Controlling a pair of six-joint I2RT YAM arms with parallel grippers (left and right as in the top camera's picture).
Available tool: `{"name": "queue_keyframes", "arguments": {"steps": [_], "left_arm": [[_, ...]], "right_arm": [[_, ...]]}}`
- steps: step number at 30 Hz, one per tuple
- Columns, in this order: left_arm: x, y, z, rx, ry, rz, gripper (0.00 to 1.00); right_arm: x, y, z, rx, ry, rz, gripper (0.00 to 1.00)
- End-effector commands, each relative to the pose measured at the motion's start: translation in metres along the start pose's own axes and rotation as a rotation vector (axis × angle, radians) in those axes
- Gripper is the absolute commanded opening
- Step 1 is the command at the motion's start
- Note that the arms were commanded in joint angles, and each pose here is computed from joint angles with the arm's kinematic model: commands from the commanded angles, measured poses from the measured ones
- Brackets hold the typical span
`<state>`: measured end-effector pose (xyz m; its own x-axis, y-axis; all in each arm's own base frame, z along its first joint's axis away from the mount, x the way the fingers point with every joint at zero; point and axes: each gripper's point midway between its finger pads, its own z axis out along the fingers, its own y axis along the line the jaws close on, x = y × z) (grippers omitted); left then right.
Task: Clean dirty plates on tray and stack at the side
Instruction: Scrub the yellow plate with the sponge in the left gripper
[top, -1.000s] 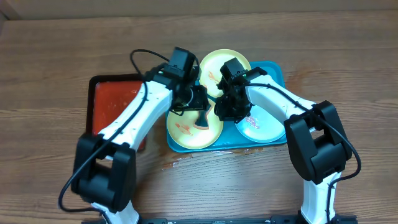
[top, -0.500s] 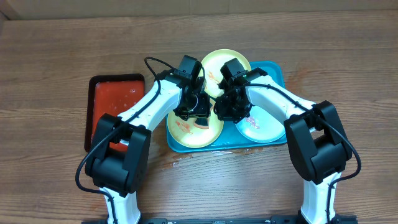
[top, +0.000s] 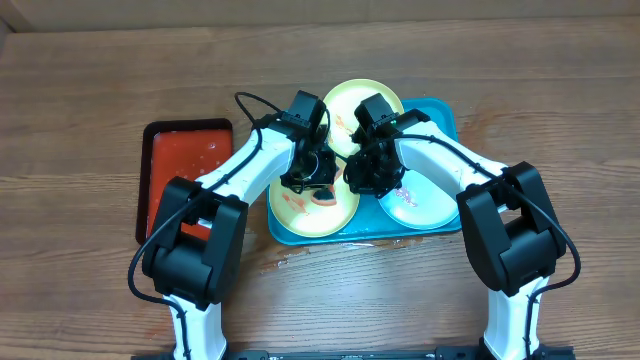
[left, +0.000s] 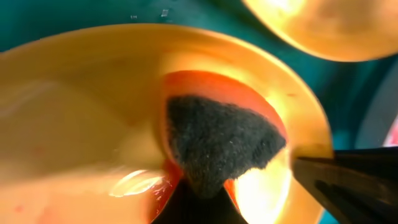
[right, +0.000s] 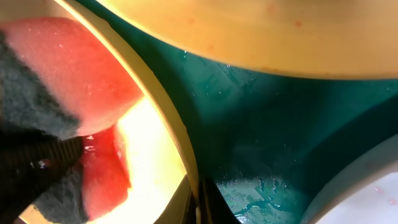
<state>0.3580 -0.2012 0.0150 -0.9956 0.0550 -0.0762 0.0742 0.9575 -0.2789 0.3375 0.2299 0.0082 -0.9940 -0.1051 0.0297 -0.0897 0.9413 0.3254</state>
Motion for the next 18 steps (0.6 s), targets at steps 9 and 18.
{"name": "queue_keyframes", "arguments": {"steps": [9,18], "left_arm": [[-0.002,0.081,-0.018,-0.472,-0.054,-0.044,0.04],[-0.012,0.048,-0.029,-0.323,-0.036,-0.048,0.04]], "right_arm": [[0.003,-0.006,0.003,0.017,0.002,0.009,0.04],[0.002,-0.006,0.003,0.017,0.0,0.009,0.04]]}}
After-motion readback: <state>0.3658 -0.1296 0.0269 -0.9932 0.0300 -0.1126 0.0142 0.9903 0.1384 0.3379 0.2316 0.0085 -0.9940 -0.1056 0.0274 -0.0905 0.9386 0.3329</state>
